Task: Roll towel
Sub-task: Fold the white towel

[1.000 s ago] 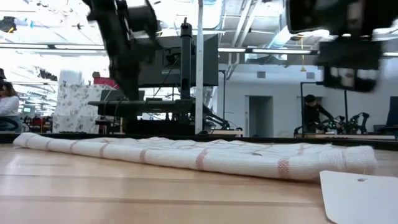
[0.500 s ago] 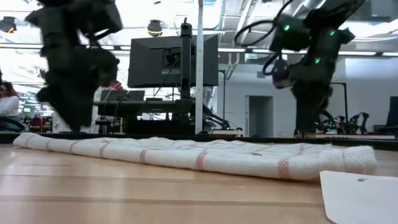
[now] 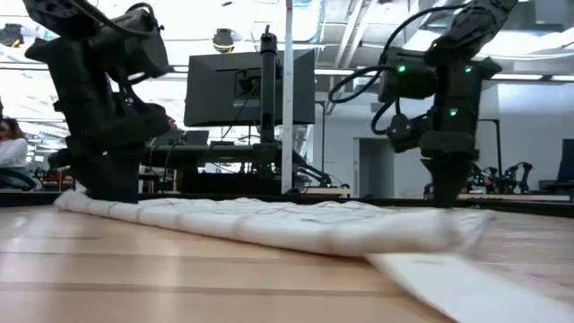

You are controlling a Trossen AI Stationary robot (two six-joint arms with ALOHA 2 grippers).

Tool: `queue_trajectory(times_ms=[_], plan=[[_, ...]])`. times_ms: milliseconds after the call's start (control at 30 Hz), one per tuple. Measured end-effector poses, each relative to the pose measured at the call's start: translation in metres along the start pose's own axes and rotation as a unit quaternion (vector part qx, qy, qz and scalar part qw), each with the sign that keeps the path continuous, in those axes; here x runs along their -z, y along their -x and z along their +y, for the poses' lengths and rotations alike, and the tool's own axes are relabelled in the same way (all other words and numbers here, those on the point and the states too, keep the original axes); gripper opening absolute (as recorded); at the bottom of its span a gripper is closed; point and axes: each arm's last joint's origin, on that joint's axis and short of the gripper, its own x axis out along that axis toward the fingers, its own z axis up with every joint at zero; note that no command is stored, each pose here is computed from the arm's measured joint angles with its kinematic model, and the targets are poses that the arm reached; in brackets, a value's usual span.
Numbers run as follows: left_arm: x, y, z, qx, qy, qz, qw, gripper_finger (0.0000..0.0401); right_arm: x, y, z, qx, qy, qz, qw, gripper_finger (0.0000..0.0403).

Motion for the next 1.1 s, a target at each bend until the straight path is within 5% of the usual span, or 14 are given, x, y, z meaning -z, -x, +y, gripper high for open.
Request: queue_trajectory(times_ms=[200, 433, 700, 900, 1100], plan=[[-0.009, -0.003, 0.013, -0.037, -0.057, 0.019, 0.997, 0.0164, 0.028, 0.002, 0.045, -0.025, -0.015, 0.004, 1.000, 0.0191], [-0.034, -0.005, 0.012, -0.005, -0.120, -0.022, 0.992, 0.0164, 0.060, 0.006, 0.097, -0.113, 0.007, -0.025, 0.993, 0.0191], [-0.073, 0.034, -0.018, 0.052, -0.316, -0.048, 0.946, 0.0164, 0.056, 0.037, 0.114, -0.157, 0.039, -0.059, 0.985, 0.0191], [-0.073, 0.052, -0.033, 0.102, -0.283, -0.023, 0.953, 0.0164, 0.030, 0.044, 0.101, -0.147, 0.012, -0.083, 0.986, 0.0191], [-0.024, 0.039, -0.047, 0.145, -0.186, 0.016, 0.972, 0.0164, -0.003, 0.020, 0.071, -0.094, -0.009, -0.083, 0.992, 0.0191]])
